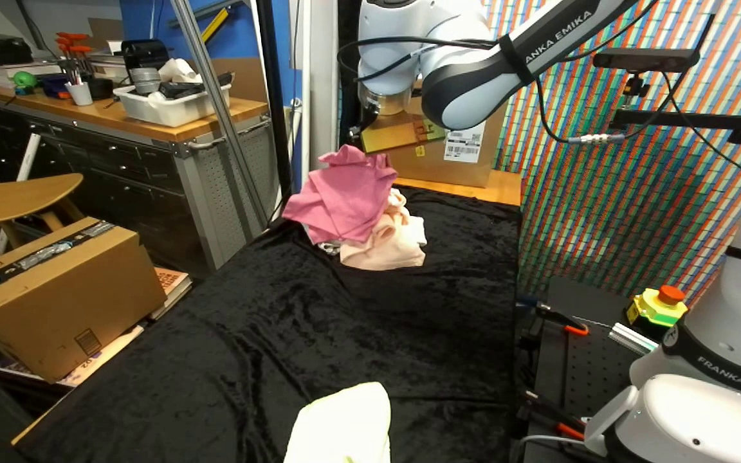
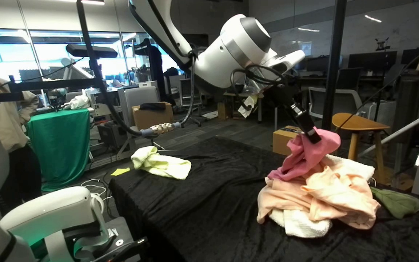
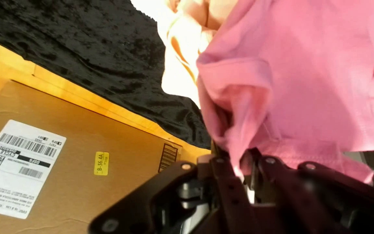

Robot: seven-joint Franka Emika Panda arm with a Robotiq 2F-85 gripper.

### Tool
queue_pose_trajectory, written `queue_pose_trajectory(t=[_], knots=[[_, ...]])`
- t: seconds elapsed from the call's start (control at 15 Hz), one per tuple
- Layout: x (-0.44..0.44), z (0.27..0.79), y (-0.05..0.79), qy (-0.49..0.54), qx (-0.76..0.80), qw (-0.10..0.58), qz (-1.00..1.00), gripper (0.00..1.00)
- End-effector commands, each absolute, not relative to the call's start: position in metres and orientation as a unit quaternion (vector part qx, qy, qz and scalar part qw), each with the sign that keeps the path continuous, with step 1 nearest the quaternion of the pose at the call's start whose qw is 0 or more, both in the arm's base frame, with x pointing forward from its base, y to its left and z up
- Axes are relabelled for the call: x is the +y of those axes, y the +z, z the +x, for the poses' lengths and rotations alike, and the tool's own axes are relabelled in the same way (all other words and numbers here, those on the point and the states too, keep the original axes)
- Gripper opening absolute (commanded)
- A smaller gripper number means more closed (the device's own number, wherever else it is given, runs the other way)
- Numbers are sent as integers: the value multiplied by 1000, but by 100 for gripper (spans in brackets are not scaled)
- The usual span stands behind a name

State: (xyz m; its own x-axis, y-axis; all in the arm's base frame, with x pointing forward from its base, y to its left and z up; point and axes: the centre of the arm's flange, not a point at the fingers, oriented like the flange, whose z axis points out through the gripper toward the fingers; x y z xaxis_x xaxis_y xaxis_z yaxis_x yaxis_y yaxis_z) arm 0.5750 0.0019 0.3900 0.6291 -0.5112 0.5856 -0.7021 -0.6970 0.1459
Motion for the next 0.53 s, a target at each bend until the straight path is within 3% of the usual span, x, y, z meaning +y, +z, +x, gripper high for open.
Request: queue_pose_trajectory(t=[0.0,0.4,0.47], knots=[[-2,578,398,255,-357,180,881,48],[-1,569,406,250,-351,196,881,95],[4,566,407,245,-338,190,888,99]])
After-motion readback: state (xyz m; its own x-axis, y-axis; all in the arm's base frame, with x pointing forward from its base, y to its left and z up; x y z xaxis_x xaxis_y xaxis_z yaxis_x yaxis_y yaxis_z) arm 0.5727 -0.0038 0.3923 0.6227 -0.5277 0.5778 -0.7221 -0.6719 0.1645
